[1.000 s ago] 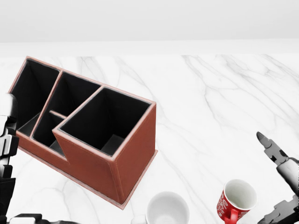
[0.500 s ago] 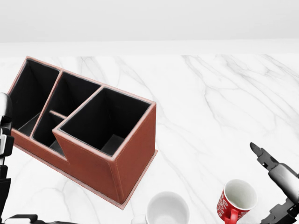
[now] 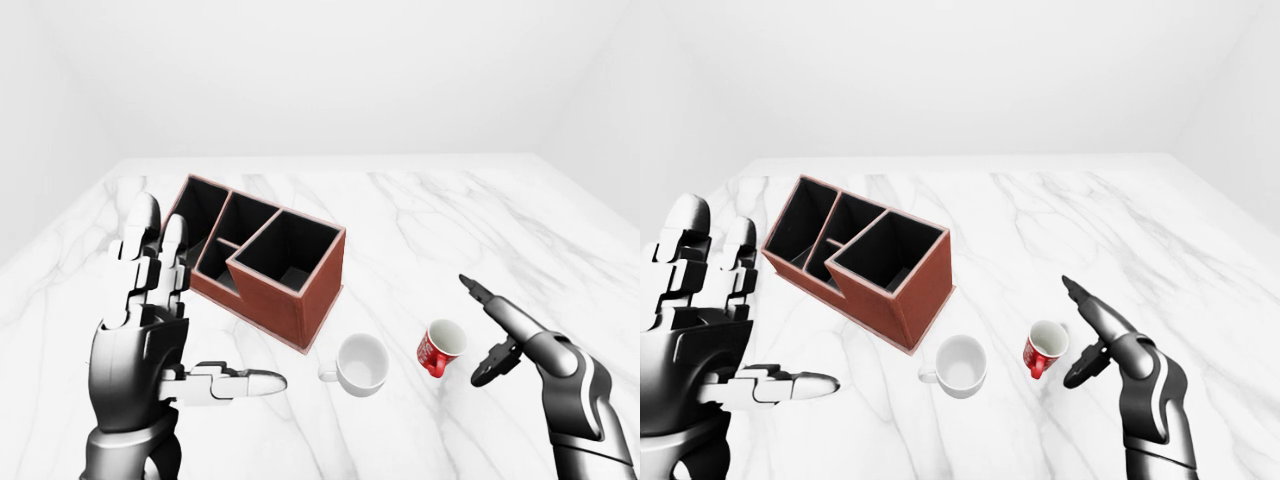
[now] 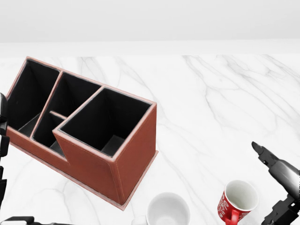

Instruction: Pick up the red mug and place it to the right of the caddy.

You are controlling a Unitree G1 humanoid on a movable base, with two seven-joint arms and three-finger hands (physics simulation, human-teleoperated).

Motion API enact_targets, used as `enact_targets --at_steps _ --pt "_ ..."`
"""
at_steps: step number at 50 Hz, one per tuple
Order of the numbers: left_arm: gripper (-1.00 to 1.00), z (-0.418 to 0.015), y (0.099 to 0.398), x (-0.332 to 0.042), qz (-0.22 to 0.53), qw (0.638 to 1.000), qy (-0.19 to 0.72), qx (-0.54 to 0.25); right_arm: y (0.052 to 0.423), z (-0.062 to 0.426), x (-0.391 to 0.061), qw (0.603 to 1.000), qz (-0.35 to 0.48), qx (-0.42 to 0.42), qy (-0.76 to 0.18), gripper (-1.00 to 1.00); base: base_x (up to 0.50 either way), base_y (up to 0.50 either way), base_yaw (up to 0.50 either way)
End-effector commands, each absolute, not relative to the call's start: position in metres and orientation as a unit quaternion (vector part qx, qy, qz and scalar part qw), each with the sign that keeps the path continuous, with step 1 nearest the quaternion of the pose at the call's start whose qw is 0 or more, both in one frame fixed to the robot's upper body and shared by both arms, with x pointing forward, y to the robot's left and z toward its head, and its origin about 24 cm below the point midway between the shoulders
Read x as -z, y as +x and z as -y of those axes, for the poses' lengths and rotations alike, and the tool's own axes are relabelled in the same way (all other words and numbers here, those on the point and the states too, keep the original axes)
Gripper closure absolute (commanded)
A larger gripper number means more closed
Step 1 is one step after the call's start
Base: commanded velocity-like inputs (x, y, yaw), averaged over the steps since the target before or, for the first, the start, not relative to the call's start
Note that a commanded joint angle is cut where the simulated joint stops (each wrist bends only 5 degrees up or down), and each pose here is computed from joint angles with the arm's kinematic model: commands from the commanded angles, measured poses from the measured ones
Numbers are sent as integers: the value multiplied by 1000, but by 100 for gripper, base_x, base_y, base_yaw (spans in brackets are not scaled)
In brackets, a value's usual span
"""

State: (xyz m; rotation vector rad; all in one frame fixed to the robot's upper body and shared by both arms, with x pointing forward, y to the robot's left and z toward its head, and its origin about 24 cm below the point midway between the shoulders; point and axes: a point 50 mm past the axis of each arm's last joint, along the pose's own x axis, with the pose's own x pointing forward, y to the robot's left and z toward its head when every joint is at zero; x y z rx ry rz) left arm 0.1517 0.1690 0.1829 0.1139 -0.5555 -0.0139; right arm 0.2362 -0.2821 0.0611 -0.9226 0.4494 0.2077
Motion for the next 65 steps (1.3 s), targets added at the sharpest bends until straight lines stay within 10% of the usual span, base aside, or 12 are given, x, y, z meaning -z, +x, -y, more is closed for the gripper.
enact_targets --at_steps 1,65 --pt "-100 -169 151 -184 278 959 57 7 242 281 -60 857 -221 -106 -452 -100 0 0 0" --pt "-100 -170 150 -186 281 958 58 7 260 267 -36 840 -260 -157 -449 -100 0 0 0"
